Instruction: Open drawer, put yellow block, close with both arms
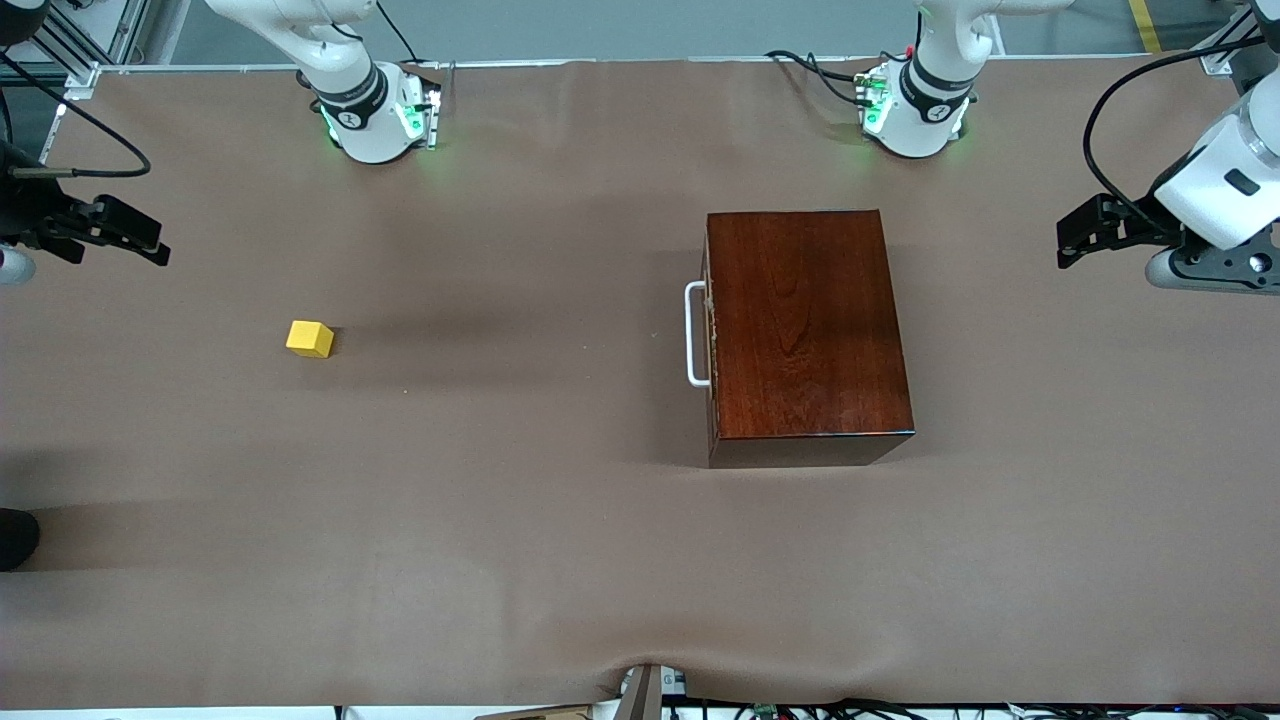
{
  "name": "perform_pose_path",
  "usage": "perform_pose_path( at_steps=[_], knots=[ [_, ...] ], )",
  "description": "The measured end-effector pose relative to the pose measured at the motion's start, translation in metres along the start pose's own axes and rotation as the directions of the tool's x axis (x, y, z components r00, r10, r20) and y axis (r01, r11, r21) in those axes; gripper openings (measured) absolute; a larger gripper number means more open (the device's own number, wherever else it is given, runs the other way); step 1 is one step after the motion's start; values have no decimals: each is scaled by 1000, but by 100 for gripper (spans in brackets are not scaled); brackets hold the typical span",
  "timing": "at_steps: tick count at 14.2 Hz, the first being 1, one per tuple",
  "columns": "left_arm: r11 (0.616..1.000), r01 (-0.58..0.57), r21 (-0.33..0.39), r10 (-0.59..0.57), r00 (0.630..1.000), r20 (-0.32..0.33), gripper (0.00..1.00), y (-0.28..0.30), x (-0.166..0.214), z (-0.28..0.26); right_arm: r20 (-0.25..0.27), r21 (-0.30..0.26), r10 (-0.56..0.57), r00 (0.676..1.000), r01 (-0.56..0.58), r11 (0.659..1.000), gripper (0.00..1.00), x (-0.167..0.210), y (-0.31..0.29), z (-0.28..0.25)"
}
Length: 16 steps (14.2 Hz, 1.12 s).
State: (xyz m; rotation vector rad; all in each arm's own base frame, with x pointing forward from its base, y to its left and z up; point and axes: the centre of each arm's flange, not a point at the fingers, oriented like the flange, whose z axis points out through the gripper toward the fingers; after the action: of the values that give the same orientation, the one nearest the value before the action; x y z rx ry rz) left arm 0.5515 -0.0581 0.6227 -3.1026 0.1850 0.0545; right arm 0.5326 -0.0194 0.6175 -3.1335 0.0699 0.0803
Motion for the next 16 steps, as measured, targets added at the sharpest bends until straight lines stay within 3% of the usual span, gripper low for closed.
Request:
perform_pose_path(
  at_steps=[16],
  knots=[
    [1000, -3, -3, 3, 1000, -19, 100, 4, 2, -9, 0, 0, 0, 1000, 0, 1000, 100, 0, 0, 0]
  ],
)
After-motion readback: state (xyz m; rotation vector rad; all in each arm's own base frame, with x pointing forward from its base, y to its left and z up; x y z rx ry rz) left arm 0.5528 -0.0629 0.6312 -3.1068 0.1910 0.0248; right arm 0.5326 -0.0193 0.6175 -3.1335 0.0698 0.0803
